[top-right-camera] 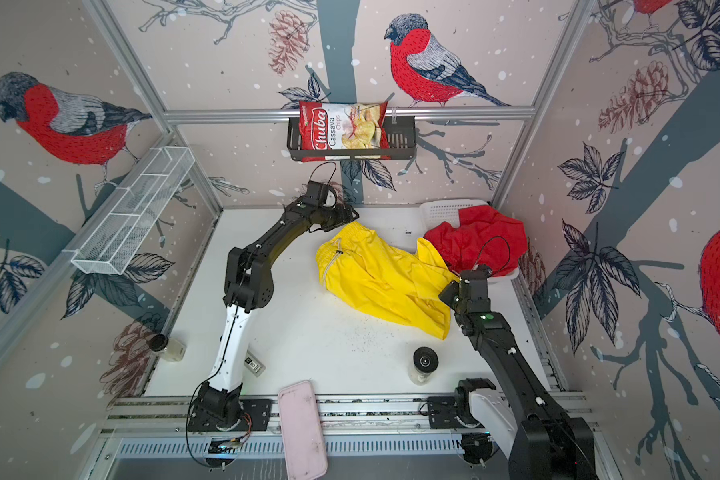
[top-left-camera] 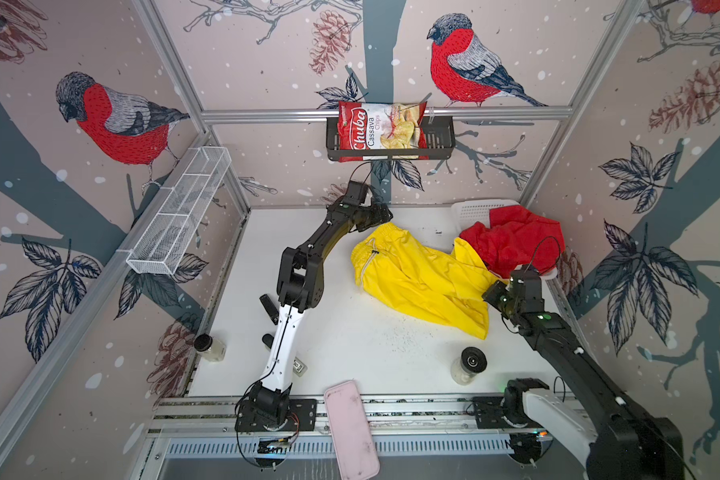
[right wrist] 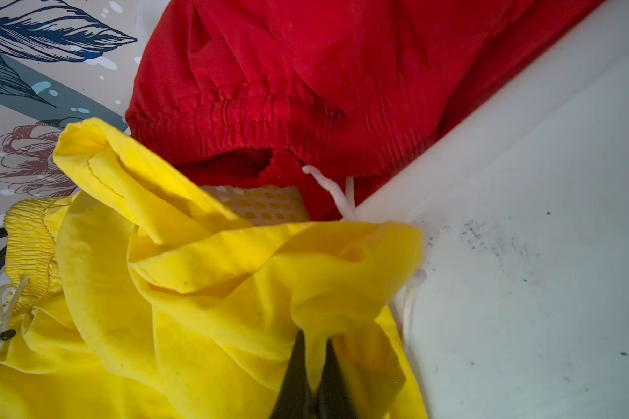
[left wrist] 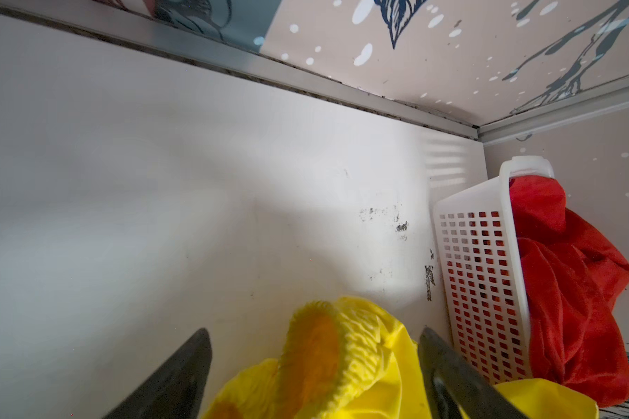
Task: Fold and stack the shorts
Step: 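Grasp the shorts with both grippers and lift them up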
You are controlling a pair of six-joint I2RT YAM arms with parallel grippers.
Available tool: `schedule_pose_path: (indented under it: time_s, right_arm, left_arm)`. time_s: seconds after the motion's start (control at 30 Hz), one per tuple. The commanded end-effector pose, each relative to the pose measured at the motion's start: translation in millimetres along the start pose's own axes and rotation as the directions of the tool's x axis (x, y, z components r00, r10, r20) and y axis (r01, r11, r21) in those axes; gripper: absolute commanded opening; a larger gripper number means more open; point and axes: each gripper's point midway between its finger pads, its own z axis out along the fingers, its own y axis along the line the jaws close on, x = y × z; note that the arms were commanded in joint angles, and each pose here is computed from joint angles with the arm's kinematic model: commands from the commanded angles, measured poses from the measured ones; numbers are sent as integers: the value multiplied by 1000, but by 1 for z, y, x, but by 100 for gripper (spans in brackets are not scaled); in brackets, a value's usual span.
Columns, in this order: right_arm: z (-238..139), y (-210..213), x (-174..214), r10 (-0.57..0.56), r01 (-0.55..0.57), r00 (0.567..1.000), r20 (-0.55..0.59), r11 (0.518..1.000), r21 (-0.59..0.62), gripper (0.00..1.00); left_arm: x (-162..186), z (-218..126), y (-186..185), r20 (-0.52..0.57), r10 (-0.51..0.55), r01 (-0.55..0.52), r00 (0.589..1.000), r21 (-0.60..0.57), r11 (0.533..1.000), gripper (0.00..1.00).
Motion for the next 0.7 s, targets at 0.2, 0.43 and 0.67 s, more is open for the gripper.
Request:
schedule_pose_path:
  time_s: [0.2, 0.43, 0.67]
  right_arm:
    - [8, 13, -6, 8, -8, 1000, -11, 999, -43, 0]
    - [6, 36, -30, -23, 23, 1000, 7, 996, -81, 0]
    - [-22, 125, -107, -101, 127, 987, 124, 967, -221, 0]
  left_arm:
    - [62, 20, -29, -178, 22, 2, 984, 134, 991, 22]
    - [2, -42, -66, -13, 79, -76, 997, 180, 981, 0]
    - [-127, -179, -111, 323, 44, -151, 945, 314, 937, 0]
